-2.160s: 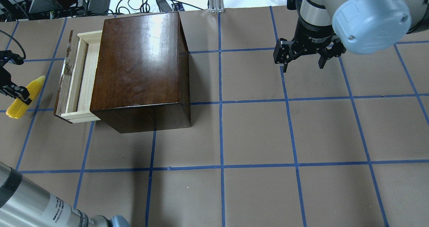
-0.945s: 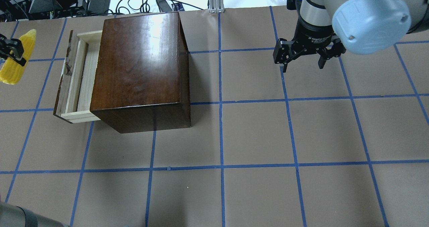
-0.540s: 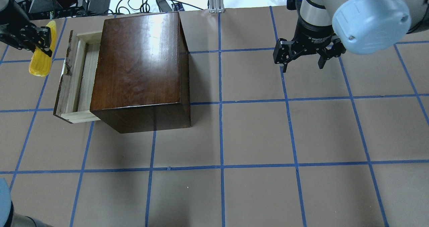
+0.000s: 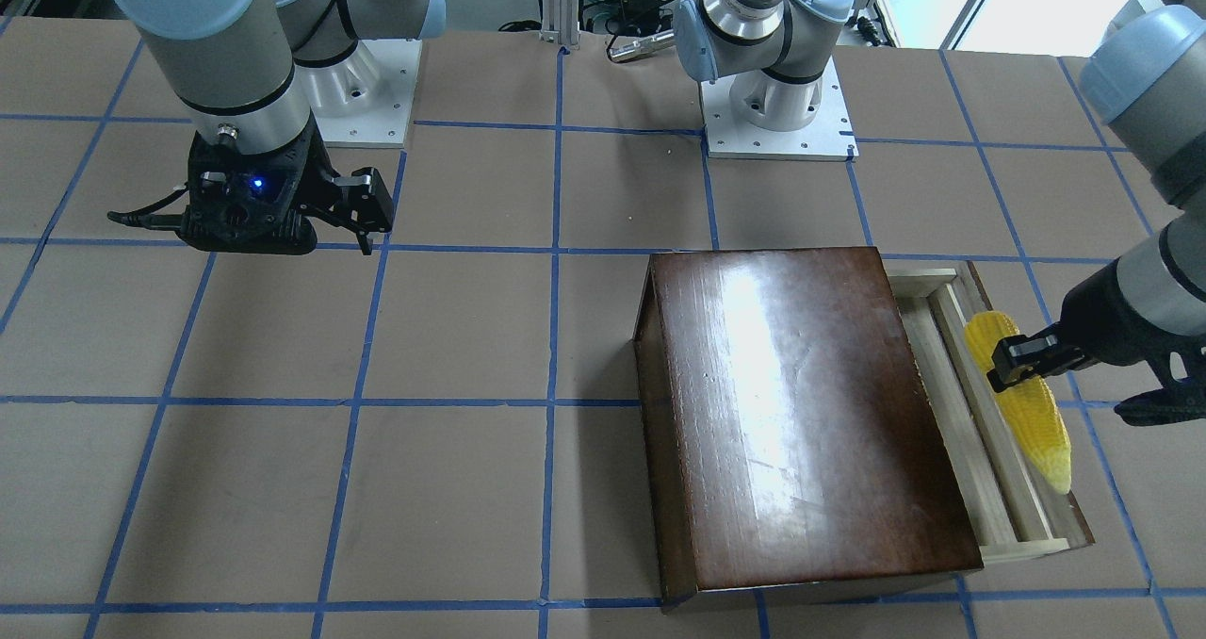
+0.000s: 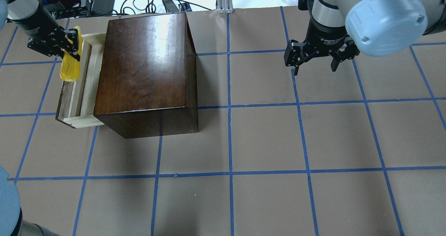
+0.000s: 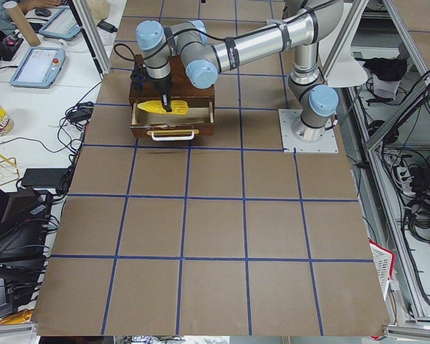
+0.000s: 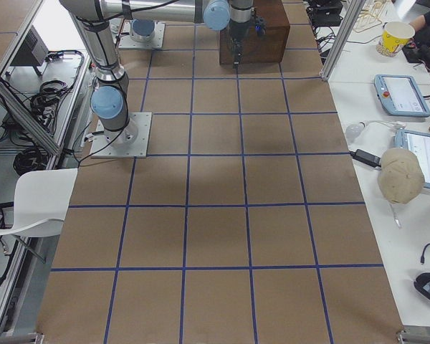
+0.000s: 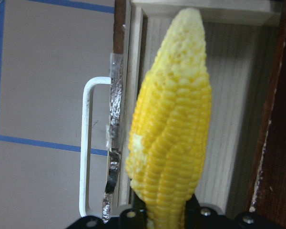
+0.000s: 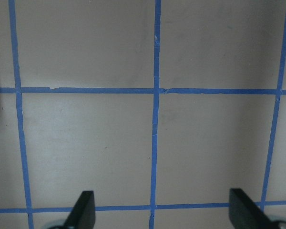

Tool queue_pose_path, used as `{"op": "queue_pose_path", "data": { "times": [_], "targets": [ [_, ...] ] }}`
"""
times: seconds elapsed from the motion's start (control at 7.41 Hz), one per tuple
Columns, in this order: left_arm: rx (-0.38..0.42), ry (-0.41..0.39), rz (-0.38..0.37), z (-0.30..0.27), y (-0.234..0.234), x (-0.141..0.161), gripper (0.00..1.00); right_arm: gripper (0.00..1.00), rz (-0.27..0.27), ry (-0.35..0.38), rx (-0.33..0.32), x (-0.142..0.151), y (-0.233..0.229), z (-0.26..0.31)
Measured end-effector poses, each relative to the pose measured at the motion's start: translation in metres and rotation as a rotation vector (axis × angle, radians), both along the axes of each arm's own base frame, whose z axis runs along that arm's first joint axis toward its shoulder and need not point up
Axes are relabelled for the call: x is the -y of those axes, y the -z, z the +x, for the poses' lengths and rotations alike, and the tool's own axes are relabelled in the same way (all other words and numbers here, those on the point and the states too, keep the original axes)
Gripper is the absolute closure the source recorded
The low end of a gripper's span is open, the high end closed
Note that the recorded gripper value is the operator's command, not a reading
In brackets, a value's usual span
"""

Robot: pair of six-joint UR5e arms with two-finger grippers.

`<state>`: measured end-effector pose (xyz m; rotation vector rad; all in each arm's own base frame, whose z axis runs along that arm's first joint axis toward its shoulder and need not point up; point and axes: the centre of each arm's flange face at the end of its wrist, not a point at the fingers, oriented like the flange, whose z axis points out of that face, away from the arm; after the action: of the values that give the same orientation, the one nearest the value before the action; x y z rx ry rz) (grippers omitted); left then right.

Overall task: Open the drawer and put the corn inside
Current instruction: 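Carry the corn over the open drawer and release it inside, then raise the left gripper away from the drawer over the cabinet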

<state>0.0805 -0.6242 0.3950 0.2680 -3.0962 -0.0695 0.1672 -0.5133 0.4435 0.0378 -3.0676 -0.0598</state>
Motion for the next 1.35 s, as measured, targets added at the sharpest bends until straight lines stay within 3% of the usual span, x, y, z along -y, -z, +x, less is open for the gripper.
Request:
{"op": "queue_pose_path", "data": {
  "times": [0.13, 0.27, 0.4, 0.94, 1.35],
  "targets": [
    [-0.006, 0.000, 0.014, 0.000, 0.009, 0.000, 1.00, 0.00, 0.000, 0.000, 0.000, 0.000, 0.000, 0.000],
    [-0.010, 0.000, 0.024, 0.000, 0.016, 0.000, 0.37, 0.00, 0.000, 0.000, -0.001, 0.000, 0.000, 0.000],
    [-0.011, 0.004, 0.028, 0.000, 0.020, 0.001, 0.15, 0.00, 0.000, 0.000, -0.001, 0.000, 0.000, 0.000],
    [-0.010, 0.007, 0.019, -0.003, 0.015, 0.000, 0.01, 0.00, -0.001, 0.000, -0.002, 0.000, 0.000, 0.000],
    [0.003, 0.026, -0.005, -0.019, -0.018, -0.008, 0.00, 0.00, -0.001, 0.000, -0.002, 0.000, 0.000, 0.000]
  ]
}}
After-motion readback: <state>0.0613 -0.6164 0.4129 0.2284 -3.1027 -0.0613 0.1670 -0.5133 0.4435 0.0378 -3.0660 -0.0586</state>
